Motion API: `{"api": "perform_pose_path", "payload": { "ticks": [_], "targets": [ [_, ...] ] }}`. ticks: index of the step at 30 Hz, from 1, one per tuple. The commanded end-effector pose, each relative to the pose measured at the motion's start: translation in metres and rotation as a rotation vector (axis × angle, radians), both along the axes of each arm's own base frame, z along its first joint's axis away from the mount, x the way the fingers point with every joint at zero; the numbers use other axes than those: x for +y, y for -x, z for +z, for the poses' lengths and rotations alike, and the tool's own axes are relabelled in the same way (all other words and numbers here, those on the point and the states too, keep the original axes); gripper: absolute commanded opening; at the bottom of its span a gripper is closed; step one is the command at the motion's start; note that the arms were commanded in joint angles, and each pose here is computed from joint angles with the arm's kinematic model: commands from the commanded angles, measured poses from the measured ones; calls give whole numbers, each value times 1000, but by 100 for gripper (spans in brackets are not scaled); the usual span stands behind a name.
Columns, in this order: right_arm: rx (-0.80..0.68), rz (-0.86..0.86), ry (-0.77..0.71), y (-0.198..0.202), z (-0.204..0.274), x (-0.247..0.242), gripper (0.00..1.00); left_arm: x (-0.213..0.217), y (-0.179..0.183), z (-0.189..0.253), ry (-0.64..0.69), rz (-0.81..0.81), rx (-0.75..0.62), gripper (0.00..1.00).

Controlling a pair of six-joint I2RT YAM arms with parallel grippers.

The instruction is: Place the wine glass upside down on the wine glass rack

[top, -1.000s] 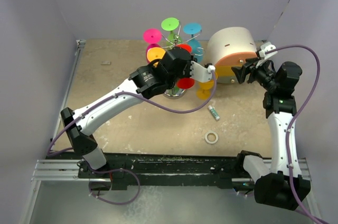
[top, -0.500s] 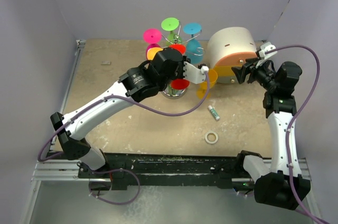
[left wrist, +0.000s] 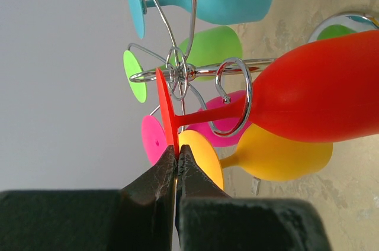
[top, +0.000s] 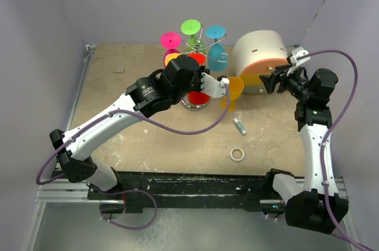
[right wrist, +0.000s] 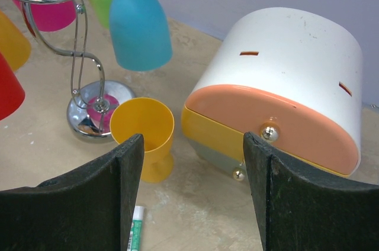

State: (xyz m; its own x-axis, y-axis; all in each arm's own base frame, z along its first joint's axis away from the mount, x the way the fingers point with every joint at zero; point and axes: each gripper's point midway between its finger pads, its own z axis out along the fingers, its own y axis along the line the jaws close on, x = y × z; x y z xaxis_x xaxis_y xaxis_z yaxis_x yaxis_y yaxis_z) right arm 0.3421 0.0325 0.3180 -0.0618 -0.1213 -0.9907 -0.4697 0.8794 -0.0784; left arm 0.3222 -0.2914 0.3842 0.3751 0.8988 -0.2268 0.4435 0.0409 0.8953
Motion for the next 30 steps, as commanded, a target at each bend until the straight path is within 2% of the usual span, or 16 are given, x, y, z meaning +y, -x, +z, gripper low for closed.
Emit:
{"api": "perform_pose_path", "payload": {
  "ticks": [1,19,30],
  "targets": [
    [-32,9,15,-2,5,-1,71,7,7,19,47,-26,-27,0],
    [-21,18,14,-3,1,0,71,-18,15,16,73,-114,10,0],
    [-16,23,13,-3,0,1,71,-18,20,21,38,-132,5,0]
  ]
}}
